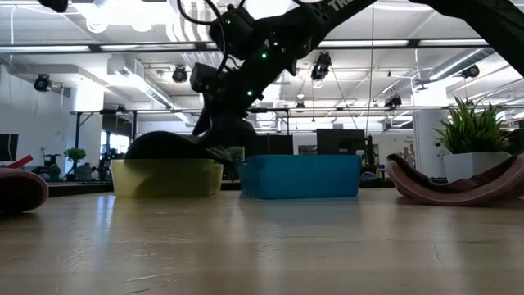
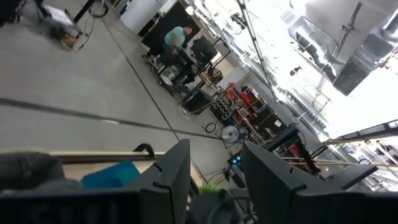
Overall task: Pick & Place hat
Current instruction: Put the black cap black into the yellow bin
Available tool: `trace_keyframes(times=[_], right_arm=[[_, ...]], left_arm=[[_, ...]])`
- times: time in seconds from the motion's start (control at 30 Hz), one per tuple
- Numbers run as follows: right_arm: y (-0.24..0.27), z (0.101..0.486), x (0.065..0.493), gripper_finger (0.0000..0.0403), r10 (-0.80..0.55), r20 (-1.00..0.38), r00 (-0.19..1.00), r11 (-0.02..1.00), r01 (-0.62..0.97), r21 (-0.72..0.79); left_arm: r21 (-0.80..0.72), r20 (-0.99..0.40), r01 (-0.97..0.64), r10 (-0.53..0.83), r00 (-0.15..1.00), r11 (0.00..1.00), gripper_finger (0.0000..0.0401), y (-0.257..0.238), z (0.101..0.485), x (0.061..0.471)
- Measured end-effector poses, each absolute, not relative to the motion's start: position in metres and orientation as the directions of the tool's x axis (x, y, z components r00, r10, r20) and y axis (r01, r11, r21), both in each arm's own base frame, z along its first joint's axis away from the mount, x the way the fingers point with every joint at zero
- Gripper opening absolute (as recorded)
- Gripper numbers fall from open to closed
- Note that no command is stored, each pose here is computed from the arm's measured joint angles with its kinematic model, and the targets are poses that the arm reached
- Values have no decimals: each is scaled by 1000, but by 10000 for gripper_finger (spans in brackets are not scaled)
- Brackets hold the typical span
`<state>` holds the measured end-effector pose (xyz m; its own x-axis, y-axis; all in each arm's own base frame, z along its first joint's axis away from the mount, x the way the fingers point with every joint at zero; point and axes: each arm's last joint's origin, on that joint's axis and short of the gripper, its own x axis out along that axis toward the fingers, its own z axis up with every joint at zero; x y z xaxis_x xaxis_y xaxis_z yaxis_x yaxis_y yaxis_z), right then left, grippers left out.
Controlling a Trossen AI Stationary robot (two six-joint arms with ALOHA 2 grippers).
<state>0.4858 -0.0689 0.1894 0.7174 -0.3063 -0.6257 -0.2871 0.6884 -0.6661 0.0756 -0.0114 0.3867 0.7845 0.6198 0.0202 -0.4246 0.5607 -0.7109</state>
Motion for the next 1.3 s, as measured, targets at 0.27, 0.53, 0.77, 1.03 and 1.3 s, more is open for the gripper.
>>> trace_keyframes(times=[0.27,0.53,0.77,1.03,1.3], right_arm=[[-72,189,475,212,-362,-694,623,707,-302,-640],[-70,208,464,212,-366,-710,601,791,-202,-578],[-98,221,455,210,-365,-707,606,930,199,-309],[-136,217,442,209,-324,-747,580,874,485,-3],[-139,217,445,209,-320,-726,609,895,445,-21]], left_arm=[[-784,-108,-404,537,836,472,138,-28,325,103],[-865,-338,-447,392,856,230,138,-37,245,127],[-797,-452,-576,450,770,185,138,-28,213,140],[-740,-528,-651,455,717,167,138,-14,205,157],[-654,-581,-738,513,632,169,138,-1,195,164]])
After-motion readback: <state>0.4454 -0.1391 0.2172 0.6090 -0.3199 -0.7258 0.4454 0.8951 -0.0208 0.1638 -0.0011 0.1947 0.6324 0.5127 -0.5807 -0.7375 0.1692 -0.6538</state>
